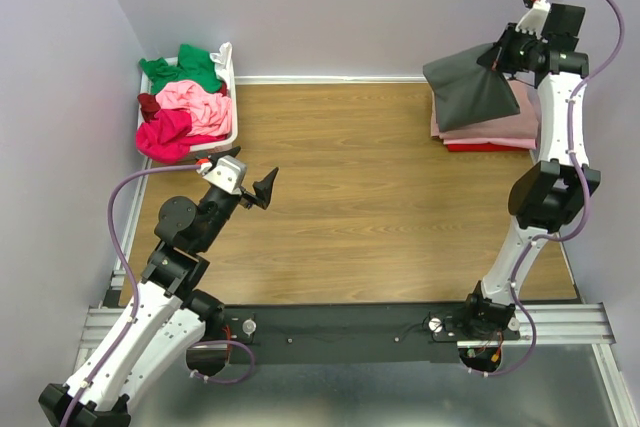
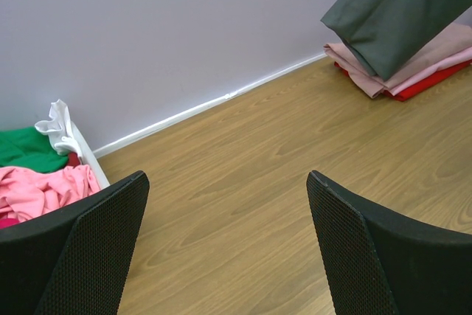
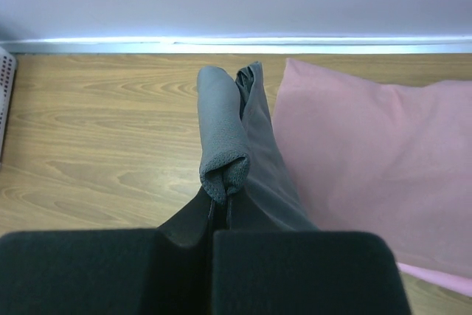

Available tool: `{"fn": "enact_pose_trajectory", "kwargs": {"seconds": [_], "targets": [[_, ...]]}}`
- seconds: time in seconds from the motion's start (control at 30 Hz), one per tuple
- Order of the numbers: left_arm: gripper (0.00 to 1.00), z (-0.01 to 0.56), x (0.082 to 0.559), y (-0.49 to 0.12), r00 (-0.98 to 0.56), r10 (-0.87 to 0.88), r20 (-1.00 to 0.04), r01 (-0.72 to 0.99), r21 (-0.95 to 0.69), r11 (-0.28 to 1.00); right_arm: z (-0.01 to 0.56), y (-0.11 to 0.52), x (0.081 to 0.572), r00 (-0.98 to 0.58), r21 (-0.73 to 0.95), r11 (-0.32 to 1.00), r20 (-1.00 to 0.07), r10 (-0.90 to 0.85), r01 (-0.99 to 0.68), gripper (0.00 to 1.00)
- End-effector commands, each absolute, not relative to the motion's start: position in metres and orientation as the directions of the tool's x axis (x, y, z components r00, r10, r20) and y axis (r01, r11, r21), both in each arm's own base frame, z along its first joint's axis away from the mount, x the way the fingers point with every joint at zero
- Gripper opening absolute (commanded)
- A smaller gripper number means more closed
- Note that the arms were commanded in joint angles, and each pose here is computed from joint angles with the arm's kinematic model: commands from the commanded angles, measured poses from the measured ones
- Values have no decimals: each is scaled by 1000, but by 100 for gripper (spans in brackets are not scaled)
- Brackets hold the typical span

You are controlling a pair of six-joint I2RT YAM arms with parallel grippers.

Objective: Fold and stack the t-shirts
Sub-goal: Neatly place the folded tshirt to the corner

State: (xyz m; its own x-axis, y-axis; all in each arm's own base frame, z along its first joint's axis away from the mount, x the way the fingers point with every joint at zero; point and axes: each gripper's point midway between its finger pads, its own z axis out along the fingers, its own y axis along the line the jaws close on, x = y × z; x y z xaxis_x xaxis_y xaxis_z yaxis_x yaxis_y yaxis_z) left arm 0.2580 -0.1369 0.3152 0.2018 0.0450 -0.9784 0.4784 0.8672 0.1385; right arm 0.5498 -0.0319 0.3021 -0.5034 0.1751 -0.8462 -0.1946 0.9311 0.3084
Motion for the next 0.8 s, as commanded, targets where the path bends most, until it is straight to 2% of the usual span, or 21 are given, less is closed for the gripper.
{"fn": "enact_pose_trajectory", "kwargs": {"seconds": [0.0, 0.77], "targets": [[95, 314, 257, -139, 215, 50, -975, 493, 153, 857, 301, -49, 562, -480, 267, 950, -862, 160, -161, 0], [95, 309, 260, -143, 201, 57, -978, 504, 153, 850, 247, -102, 600, -499, 57, 998, -866, 45, -9, 0]]}}
